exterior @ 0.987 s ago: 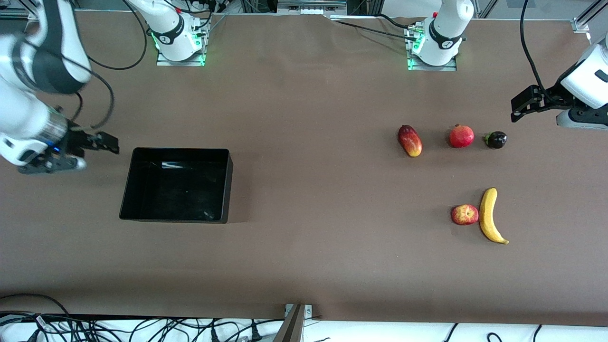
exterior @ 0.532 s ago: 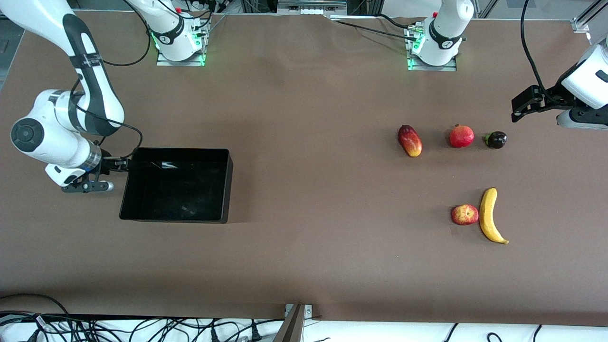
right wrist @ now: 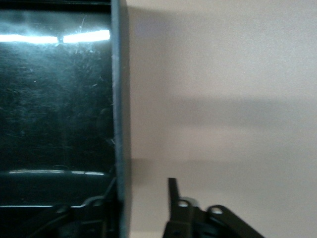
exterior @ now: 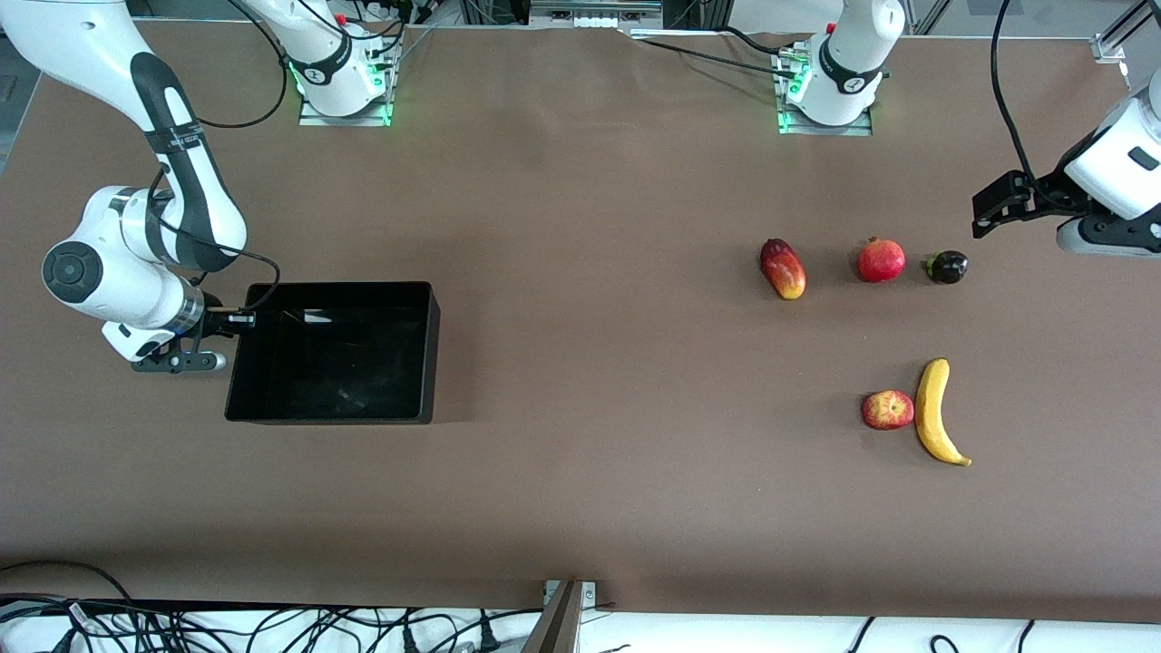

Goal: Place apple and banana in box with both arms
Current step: 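Move the right gripper down beside the black box's rim, then push the box with the right gripper while the left gripper reaches the apple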

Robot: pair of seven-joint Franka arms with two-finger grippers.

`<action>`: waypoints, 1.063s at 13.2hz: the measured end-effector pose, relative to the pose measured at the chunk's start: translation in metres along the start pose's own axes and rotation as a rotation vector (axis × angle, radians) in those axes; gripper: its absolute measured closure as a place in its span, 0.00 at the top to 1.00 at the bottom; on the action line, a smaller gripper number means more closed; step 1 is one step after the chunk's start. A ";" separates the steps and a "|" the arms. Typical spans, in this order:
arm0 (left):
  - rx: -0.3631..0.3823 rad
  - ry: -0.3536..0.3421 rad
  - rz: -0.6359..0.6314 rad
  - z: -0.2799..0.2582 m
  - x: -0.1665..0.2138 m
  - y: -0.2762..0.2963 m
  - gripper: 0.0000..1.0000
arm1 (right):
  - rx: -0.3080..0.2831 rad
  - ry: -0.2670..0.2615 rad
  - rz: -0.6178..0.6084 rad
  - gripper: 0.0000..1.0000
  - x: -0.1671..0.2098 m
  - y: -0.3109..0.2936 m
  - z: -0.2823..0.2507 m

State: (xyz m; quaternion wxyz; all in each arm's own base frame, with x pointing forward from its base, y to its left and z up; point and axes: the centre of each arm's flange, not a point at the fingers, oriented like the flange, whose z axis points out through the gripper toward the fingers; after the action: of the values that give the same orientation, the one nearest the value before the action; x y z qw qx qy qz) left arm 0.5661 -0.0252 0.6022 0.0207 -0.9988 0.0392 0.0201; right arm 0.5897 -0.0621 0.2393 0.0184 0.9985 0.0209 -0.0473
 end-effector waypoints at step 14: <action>-0.065 0.108 -0.047 0.292 0.147 -0.025 1.00 | 0.165 0.019 -0.071 0.05 0.030 -0.260 -0.129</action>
State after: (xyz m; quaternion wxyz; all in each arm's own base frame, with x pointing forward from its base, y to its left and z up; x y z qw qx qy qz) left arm 0.7029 0.0013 0.3055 -0.0134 -0.9992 0.0162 -0.0331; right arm 0.6200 0.2041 0.3558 -0.0656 0.9956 0.0527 -0.0401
